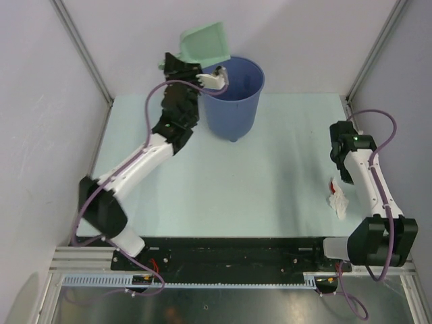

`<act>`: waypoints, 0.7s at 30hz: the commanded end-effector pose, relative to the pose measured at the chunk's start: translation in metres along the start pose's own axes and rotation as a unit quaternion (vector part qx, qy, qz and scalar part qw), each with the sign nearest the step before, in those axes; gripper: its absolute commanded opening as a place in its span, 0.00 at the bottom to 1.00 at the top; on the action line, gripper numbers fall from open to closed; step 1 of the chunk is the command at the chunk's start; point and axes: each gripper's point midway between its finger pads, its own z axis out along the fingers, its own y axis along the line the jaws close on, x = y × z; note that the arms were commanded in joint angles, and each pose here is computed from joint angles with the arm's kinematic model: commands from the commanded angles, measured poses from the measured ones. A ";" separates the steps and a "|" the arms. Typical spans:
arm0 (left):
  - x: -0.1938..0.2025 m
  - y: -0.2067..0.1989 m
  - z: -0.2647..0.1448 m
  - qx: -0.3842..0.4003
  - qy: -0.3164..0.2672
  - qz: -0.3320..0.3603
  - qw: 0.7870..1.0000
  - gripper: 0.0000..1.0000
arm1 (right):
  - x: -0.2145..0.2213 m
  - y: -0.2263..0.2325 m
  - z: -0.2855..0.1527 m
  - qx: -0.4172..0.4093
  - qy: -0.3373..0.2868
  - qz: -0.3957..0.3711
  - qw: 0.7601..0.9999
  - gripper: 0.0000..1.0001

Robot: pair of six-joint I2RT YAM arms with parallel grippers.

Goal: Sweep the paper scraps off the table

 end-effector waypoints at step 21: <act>0.144 -0.067 -0.083 0.202 0.130 -0.247 0.939 0.00 | -0.037 0.260 -0.103 -0.408 0.020 -0.173 0.896 0.00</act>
